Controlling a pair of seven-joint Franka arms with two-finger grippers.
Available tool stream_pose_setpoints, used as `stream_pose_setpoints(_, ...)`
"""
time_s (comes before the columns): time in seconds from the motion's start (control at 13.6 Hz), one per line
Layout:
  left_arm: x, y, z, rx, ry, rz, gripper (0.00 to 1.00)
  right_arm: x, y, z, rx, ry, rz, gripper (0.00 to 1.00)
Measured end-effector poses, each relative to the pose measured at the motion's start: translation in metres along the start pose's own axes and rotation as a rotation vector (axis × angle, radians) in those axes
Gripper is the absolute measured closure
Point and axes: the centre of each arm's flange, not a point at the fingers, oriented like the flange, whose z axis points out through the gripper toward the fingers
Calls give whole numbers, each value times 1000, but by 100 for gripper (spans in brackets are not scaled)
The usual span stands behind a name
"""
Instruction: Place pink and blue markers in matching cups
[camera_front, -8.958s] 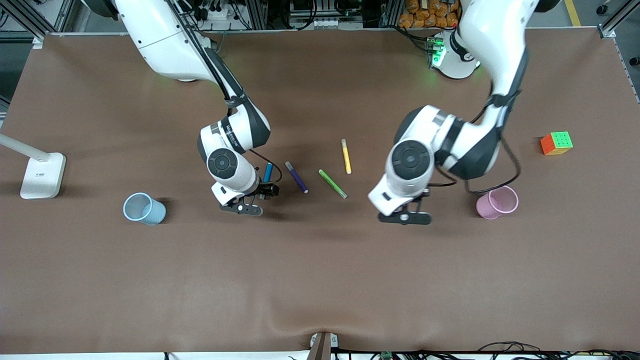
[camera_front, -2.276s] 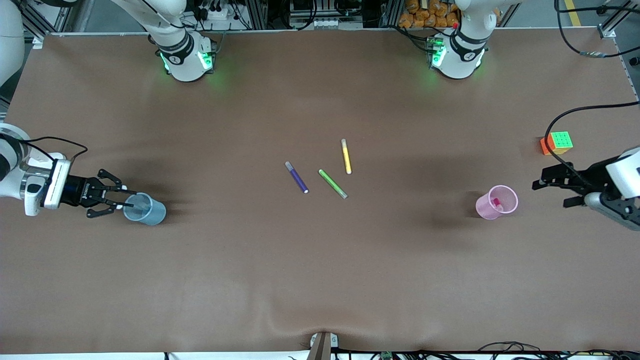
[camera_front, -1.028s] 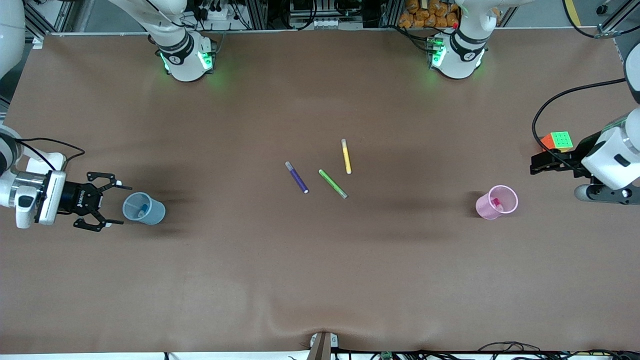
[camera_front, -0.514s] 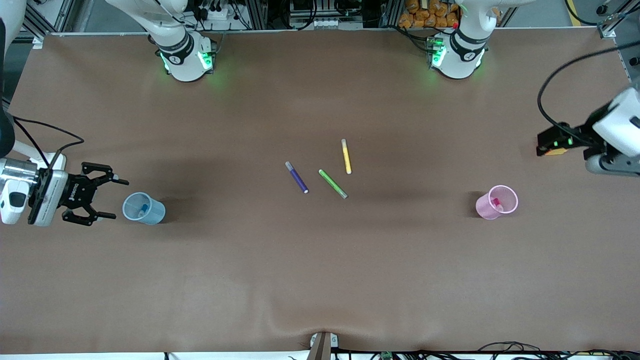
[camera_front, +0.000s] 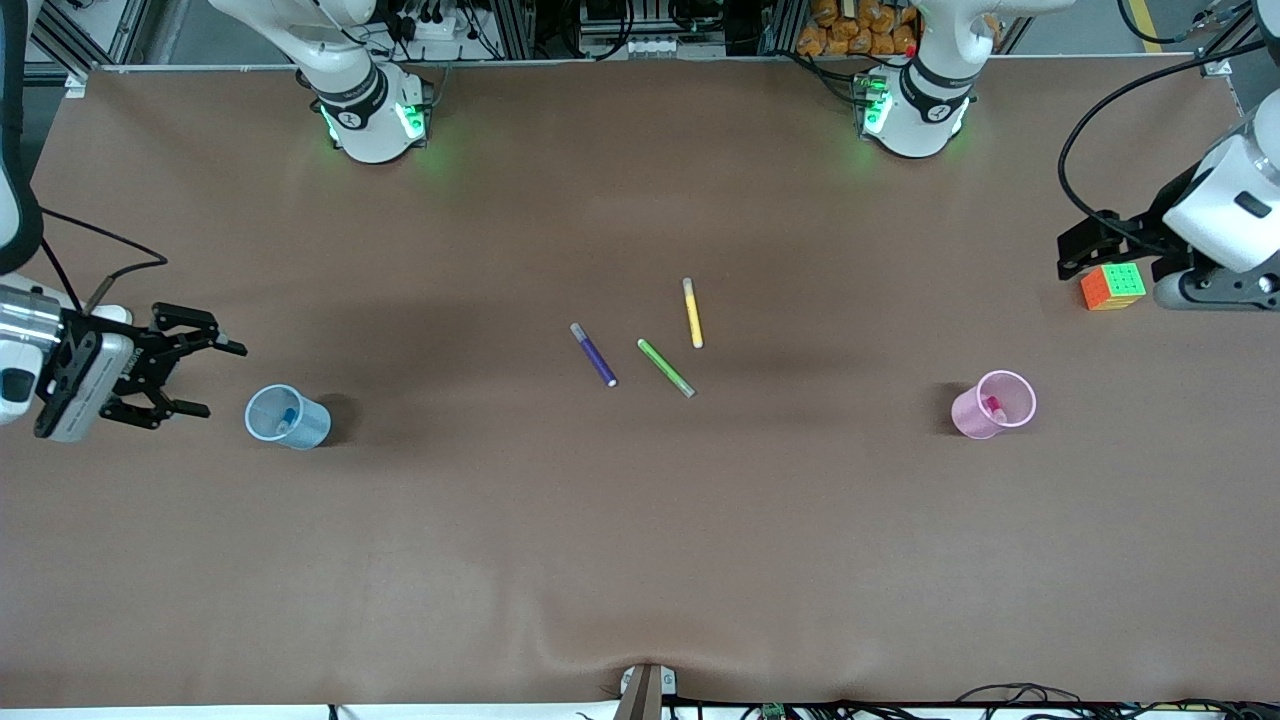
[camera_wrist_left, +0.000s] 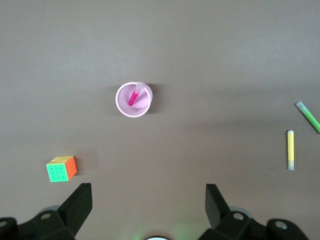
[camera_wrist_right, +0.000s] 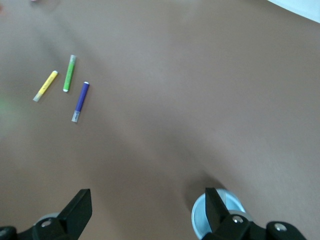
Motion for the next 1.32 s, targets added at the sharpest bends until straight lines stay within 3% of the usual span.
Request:
stream_pose_setpoints(0.44,-28,-37,-9,-48,1,-73,0,4,-26,-29,-227,-193,298,0)
stream_pose_setpoints(0.66,-32,-56,-10,-88,-3,-113,0,13,-47,-33,-333,-254,491,0)
stream_pose_setpoints(1.03,-44,-54,-19,-93,-20,-123,0,22,-79,-64,-373,-289,760,0)
stream_pose_setpoints(1.32,-48,-39,-16,-90,-31,-140,0,32,-105,-111,-420,-299,830,0)
